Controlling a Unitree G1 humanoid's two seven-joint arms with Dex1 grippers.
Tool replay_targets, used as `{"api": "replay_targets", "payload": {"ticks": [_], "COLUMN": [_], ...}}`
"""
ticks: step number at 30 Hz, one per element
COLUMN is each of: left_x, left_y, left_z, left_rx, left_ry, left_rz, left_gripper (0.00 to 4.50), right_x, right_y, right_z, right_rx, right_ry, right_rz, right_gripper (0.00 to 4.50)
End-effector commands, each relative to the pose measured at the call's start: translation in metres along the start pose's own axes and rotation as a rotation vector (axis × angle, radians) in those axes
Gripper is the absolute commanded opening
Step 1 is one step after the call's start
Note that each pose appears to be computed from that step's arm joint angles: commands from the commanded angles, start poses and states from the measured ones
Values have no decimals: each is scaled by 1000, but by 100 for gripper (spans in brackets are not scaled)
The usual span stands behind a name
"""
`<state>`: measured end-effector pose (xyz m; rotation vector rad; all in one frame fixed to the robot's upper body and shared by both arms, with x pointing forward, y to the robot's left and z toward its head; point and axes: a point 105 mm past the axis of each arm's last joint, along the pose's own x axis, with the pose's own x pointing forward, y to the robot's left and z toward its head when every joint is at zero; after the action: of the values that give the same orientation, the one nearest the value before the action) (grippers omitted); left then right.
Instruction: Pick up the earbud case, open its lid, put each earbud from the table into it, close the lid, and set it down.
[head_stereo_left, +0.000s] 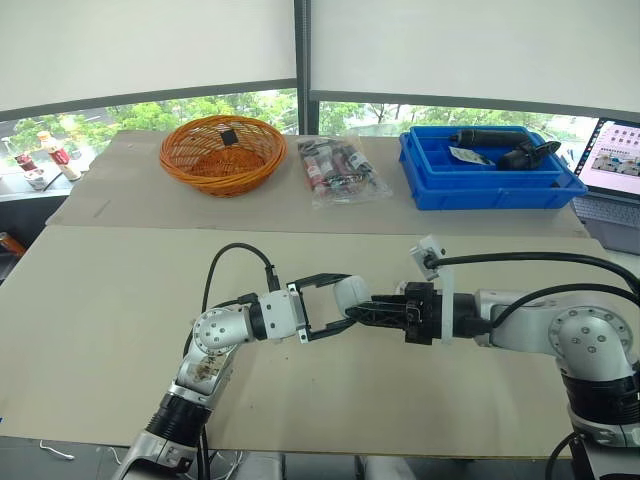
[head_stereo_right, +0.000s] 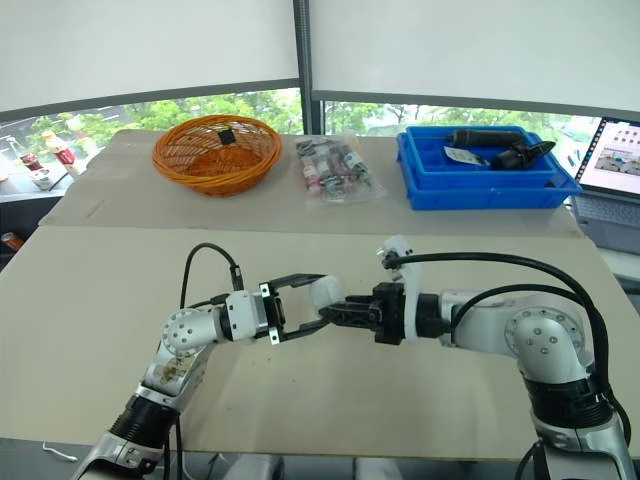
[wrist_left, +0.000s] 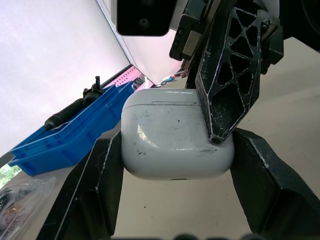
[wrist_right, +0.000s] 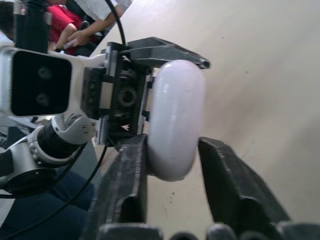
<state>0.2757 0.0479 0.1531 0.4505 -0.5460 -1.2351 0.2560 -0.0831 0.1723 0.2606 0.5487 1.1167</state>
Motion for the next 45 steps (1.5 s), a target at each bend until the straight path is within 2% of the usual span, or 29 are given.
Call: {"api": "replay_targets", "payload": {"ticks": [1,5,7,8,9,10,12,15,18,21,24,26,30,36,39,41,45], "left_x": [6,6,4,2,0,-2,-11,-34,-49,-50,-28,-19,-4,7,10,11,13], "left_y": [3,6,9,11,12,11,8,-1,-10,-13,-10,-12,-12,-13,-14,-16,-20], "left_z": [13,14,10,7,3,-2,-17,-41,-46,-44,-24,-16,-8,-3,-2,-3,-5], "left_rx": [53,46,51,61,66,58,2,-178,-386,-451,-487,-453,-394,-396,-418,-423,-438], "left_ry": [-57,-72,-39,-20,9,39,128,306,430,518,456,442,423,385,371,370,367], "left_rz": [-2,17,26,29,25,14,-29,-123,-205,-251,-278,-323,-358,-379,-378,-382,-381], "left_gripper": [256,256,362,390,442,450,450,450,450,450,450,450,450,450,363,275,63], "right_x": [-2,-1,-1,-1,-1,-1,-1,-5,-8,-11,-11,-10,-9,-6,-6,-6,-4], "right_y": [5,6,6,6,5,4,2,-2,-5,-11,-13,-12,-14,-12,-10,-9,-5], "right_z": [8,9,9,9,9,9,6,1,-8,-16,-22,-23,-23,-15,-15,-15,-14], "right_rx": [-36,-39,-50,-55,-64,-76,-118,-272,-533,-709,-793,-827,-862,-870,-869,-868,-861], "right_ry": [-22,-24,-19,-18,-13,-7,19,104,252,352,405,423,447,441,443,441,431], "right_rz": [7,11,8,6,0,-8,-29,-87,-124,-122,-83,-58,-35,-24,-20,-19,-11], "right_gripper": [72,72,72,72,73,73,73,73,73,73,73,73,73,73,73,73,73]}}
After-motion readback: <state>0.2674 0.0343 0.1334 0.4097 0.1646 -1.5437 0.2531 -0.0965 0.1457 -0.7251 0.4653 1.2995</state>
